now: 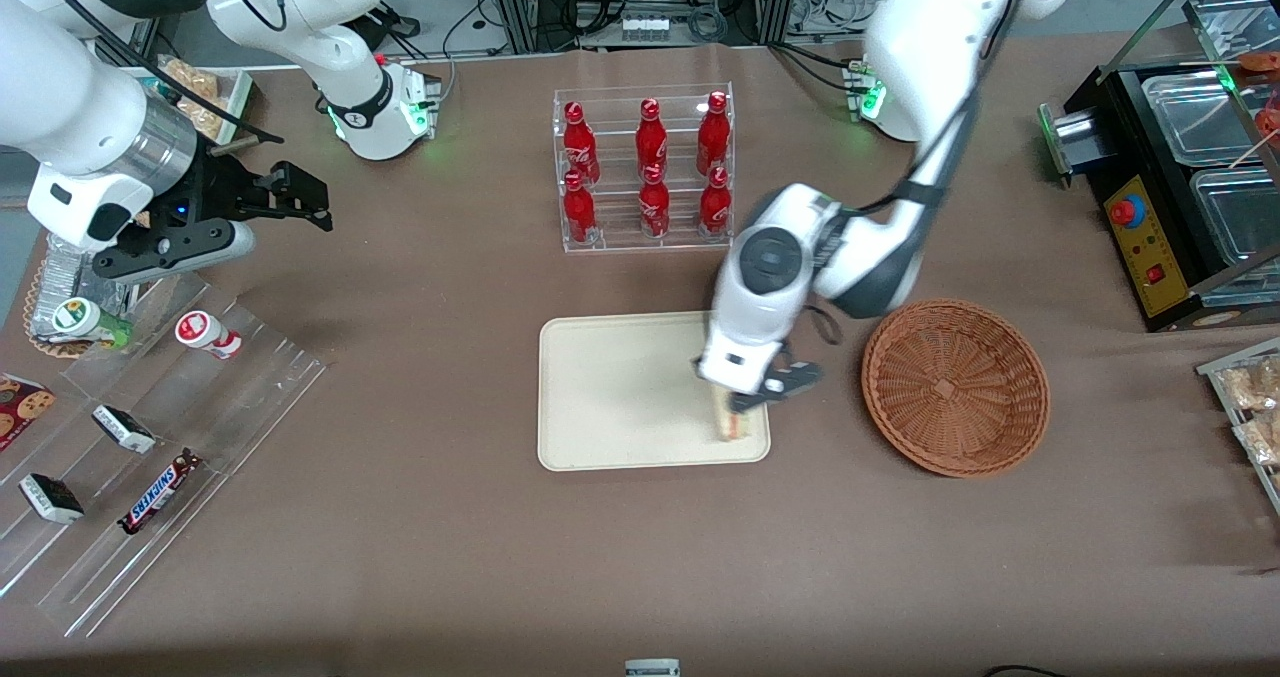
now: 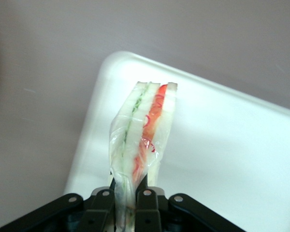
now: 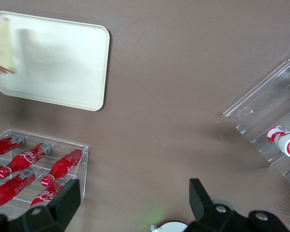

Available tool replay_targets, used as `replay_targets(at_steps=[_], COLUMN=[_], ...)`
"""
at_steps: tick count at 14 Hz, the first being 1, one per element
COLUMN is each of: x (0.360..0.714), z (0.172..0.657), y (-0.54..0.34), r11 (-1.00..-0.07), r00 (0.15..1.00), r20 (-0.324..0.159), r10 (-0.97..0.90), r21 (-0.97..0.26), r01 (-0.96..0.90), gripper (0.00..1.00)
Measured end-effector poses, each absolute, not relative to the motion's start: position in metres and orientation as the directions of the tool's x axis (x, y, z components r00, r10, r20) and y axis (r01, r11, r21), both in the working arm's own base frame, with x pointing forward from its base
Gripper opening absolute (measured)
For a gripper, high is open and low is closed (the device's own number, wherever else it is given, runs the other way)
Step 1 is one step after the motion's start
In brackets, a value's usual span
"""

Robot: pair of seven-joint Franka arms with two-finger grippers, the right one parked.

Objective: Place sandwich from basket to tray
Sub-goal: 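Lift the sandwich and carry it over the white tray, then set the sandwich upright on the tray and open the left gripper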

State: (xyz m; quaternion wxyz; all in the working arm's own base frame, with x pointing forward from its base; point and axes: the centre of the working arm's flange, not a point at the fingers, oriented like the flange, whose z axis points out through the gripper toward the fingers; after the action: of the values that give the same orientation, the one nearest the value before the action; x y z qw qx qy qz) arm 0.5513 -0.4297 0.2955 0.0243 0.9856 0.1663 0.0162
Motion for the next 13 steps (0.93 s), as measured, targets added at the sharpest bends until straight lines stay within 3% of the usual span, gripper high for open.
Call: replay_targets(at_steps=[4, 8, 10, 13], x=[0.52, 0.514, 0.518, 0.528], z=[0.266, 0.242, 0.248, 0.297], y=[-0.488, -0.495, -0.495, -0.491], r11=[-0.963, -0.963, -0.954, -0.946], r00=[0.966, 0.965, 0.956, 0.947], r20=[0.049, 0.047, 0.053, 0.064], r10=[0.254, 0.258, 0.287, 0.316], r21=[0.103, 0.094, 0.105, 0.101], r01=[0.248, 0.253, 0.281, 0.309], gripper=[0.14, 0.18, 0.34, 0.63])
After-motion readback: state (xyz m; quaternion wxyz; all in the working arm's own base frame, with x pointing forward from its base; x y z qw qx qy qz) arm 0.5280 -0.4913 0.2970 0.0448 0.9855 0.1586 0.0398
